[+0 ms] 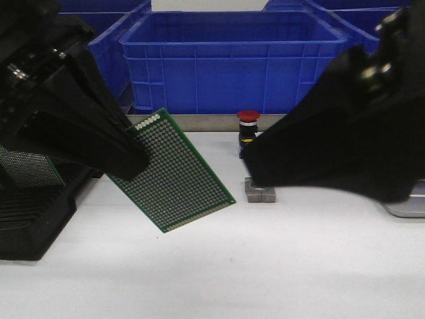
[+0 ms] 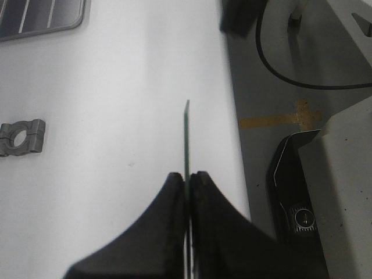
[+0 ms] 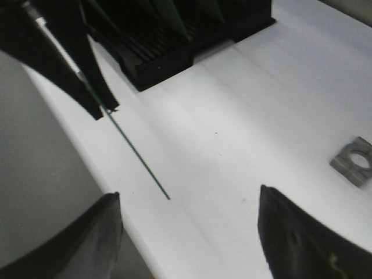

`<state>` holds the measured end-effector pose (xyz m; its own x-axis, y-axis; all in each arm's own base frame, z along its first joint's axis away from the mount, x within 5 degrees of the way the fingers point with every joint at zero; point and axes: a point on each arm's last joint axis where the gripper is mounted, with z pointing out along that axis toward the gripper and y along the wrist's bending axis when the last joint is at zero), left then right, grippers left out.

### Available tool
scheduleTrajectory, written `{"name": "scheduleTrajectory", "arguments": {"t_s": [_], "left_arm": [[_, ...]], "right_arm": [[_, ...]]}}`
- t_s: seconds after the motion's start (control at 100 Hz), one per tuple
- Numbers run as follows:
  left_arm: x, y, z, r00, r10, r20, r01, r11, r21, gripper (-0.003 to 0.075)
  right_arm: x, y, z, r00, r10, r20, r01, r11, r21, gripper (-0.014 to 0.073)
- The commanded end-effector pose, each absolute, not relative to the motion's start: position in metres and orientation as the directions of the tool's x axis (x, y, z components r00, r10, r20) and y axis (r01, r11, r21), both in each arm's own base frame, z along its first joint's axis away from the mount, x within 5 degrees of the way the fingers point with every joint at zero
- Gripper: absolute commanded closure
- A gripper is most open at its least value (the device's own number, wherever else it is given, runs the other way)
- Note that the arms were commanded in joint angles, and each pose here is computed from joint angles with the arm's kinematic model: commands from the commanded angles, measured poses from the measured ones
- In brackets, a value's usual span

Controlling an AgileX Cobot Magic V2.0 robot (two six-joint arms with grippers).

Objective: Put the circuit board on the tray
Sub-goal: 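Grasp the board's lower edge with the right gripper, then release the left gripper and carry the board toward the steel tray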

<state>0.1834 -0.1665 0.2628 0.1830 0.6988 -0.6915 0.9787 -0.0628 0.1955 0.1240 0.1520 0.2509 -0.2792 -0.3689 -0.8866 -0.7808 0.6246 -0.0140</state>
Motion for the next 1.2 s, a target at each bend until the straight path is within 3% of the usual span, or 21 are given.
{"name": "scheduleTrajectory", "arguments": {"t_s": [0.0,0.51,0.57,0.68,0.77,0.81,0.9,1.07,1.19], "left_arm": [[0.182,-0.171,0.278,0.173,0.65,-0.74,0.978,-0.027,0.205,0.0741],[0.182,-0.171,0.278,0.173,0.65,-0.74,0.978,-0.027,0.205,0.0741],[0.182,-0.171,0.278,0.173,0.65,-0.74,0.978,-0.027,0.205,0.0741],[0.182,-0.171,0.278,0.173,0.651,-0.739,0.978,-0.023,0.208,0.074],[0.183,-0.171,0.278,0.173,0.651,-0.739,0.977,-0.021,0.21,0.0736],[0.183,-0.171,0.278,0.173,0.651,-0.739,0.977,-0.021,0.21,0.0722],[0.183,-0.171,0.278,0.173,0.651,-0.739,0.977,-0.021,0.21,0.0619],[0.189,-0.17,0.279,0.172,0.657,-0.734,0.968,0.027,0.251,0.0272],[0.196,-0.167,0.283,0.181,0.669,-0.721,0.941,0.096,0.325,0.0182]], "right_arm": [[0.128,0.17,0.264,-0.162,-0.341,-0.926,-0.811,0.58,-0.072,0.0105],[0.155,0.219,0.261,-0.177,-0.411,-0.894,-0.835,0.543,-0.084,0.0128],[0.154,0.218,0.26,-0.181,-0.417,-0.891,-0.836,0.542,-0.084,0.0197],[0.154,0.218,0.26,-0.183,-0.42,-0.889,-0.836,0.542,-0.084,0.0468],[0.154,0.218,0.26,-0.183,-0.42,-0.889,-0.836,0.542,-0.084,0.0637],[0.154,0.218,0.26,-0.184,-0.419,-0.889,-0.836,0.542,-0.083,0.0669],[0.154,0.218,0.26,-0.184,-0.419,-0.889,-0.836,0.542,-0.083,0.0664],[0.155,0.218,0.26,-0.186,-0.418,-0.889,-0.835,0.545,-0.081,0.0664],[0.162,0.21,0.256,-0.243,-0.432,-0.869,-0.811,0.581,-0.062,0.0664]]}}
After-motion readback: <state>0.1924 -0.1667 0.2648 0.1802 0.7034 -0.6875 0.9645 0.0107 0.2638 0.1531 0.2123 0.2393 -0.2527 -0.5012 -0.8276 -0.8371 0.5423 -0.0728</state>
